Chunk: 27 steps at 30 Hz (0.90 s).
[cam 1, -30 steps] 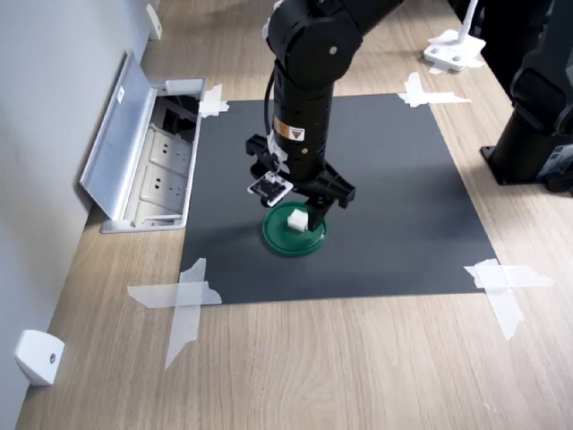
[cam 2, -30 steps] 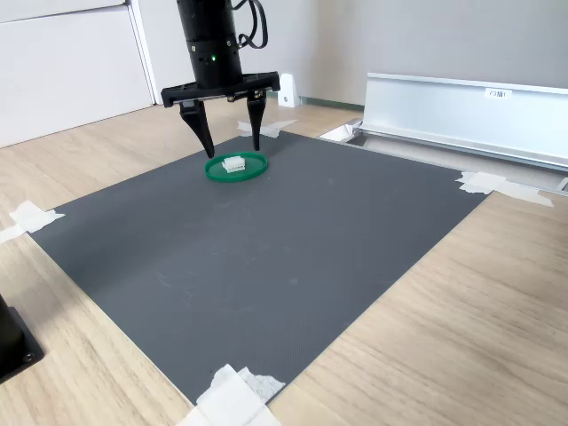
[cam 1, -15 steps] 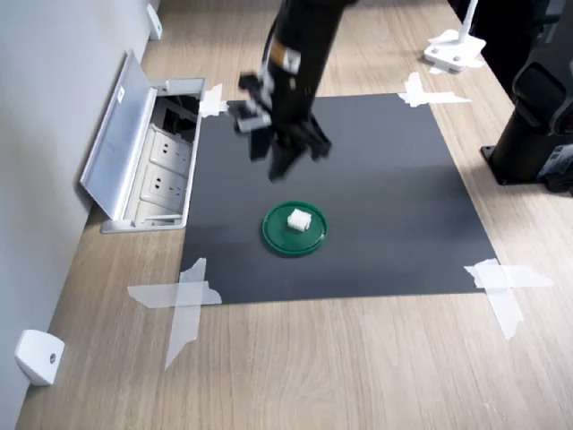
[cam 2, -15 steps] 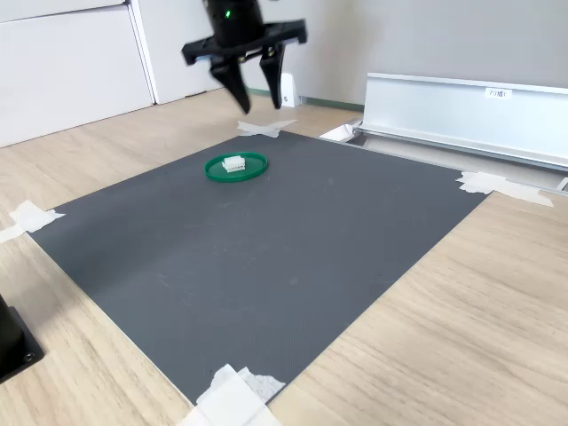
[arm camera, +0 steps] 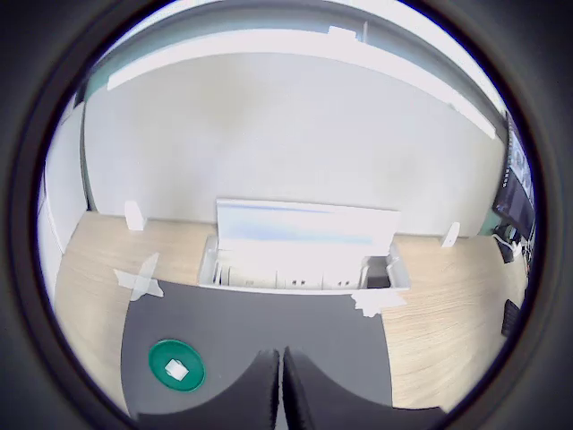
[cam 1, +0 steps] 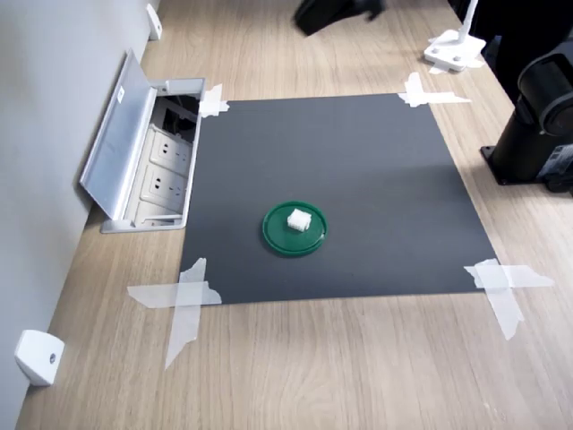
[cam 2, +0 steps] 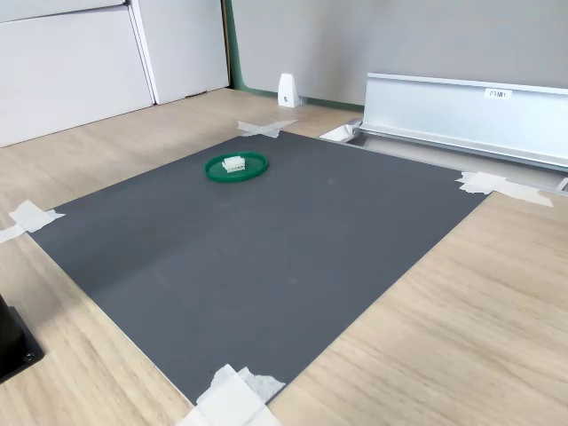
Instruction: Grasp a white terminal and put it on the green lid.
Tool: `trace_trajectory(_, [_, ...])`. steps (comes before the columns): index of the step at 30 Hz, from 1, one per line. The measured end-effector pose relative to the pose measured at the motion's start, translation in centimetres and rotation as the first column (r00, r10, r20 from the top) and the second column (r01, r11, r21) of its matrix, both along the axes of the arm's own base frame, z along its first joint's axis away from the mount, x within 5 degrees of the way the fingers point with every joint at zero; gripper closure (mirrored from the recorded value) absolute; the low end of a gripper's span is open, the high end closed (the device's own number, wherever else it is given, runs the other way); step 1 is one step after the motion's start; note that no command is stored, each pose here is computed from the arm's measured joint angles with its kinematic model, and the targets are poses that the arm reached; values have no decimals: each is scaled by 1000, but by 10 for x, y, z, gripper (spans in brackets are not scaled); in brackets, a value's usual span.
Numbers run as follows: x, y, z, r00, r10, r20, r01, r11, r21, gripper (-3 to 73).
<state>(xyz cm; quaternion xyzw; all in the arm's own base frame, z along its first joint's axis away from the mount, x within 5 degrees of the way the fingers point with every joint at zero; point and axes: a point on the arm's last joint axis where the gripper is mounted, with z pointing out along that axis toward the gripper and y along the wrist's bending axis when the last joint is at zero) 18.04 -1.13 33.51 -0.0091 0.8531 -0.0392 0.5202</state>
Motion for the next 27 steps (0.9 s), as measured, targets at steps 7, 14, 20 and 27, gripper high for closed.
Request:
trace_trajectory(7, [-76,5,-45,973,2,229,1,1000,-14,700])
trace_trajectory(14, [-117,7,-101,955,2,297,1,1000,-12,700])
trace_trajectory(20, [-129,8,-125,942,2,335,1,1000,-7,700])
trace_trajectory(27, [-129,9,-132,951,0,308,-1,1000,1,701])
